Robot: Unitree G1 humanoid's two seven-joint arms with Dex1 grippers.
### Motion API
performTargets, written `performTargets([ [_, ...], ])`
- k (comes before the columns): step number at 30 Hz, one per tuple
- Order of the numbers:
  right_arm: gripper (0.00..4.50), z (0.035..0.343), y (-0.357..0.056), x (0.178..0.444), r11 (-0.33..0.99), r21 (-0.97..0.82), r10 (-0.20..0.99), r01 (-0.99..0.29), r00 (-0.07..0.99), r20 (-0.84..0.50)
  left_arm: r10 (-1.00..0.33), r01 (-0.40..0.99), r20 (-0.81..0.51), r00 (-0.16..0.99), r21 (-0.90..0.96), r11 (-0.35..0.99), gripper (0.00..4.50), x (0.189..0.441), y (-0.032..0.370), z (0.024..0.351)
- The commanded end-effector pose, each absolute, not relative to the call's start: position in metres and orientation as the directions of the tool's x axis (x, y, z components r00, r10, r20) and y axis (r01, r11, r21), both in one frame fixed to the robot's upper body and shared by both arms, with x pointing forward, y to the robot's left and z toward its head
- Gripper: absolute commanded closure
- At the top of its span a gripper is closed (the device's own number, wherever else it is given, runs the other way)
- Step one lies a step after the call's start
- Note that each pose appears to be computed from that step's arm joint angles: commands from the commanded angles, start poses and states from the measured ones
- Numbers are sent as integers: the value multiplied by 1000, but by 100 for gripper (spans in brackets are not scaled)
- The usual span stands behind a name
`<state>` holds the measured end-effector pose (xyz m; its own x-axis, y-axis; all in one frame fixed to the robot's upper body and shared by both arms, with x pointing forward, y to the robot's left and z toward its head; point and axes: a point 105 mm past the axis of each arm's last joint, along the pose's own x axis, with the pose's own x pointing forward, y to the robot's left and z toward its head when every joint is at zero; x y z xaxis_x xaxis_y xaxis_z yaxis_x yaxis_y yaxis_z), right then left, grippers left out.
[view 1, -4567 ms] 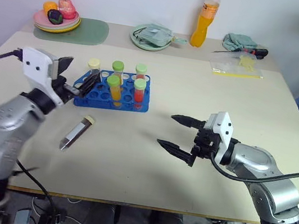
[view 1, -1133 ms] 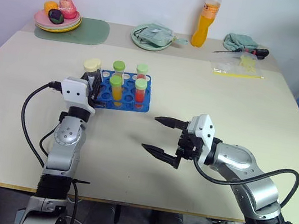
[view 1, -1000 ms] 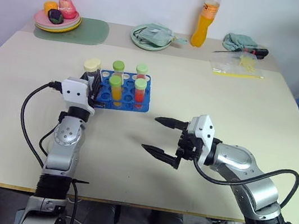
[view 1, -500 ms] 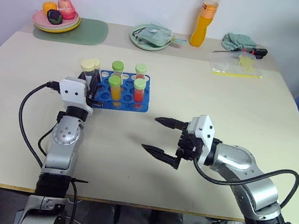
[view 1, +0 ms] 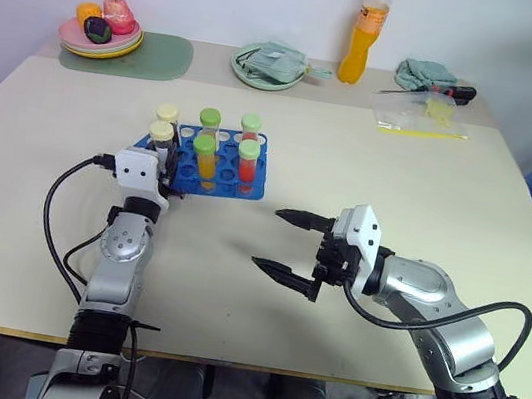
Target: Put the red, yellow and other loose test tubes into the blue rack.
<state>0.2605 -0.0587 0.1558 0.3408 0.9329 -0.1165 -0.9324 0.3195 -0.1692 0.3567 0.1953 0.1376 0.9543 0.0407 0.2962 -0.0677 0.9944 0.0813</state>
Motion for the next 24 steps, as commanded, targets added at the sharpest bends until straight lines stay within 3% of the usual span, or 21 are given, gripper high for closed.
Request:
performTargets([
  [1, 0, 166, -60, 254, 304, -205, 940, -930, 329, -96, 49, -80, 361, 931, 71, 994, 113, 346, 202, 158],
  [2, 0, 167, -64, 256, 313, -209, 936, -927, 338, -101, 40, -70, 370, 928, 69, 995, 70, 340, 206, 163],
  [8, 0, 179, -120, 273, 469, -201, 859, -860, 497, -122, -117, 70, 308, 944, 159, 985, 70, 299, 233, 182],
  [11, 0, 188, -166, 280, 593, -202, 773, -779, 622, -129, -247, 194, 148, 958, 302, 933, 70, 274, 249, 174],
  [14, 0, 189, -213, 282, 698, -219, 662, -682, 731, -164, -254, 240, -4, 967, 340, 909, 70, 259, 282, 161],
  [24, 0, 168, -255, 271, 746, -224, 578, -627, 777, -249, -296, 307, -82, 952, 296, 905, 70, 260, 278, 140],
])
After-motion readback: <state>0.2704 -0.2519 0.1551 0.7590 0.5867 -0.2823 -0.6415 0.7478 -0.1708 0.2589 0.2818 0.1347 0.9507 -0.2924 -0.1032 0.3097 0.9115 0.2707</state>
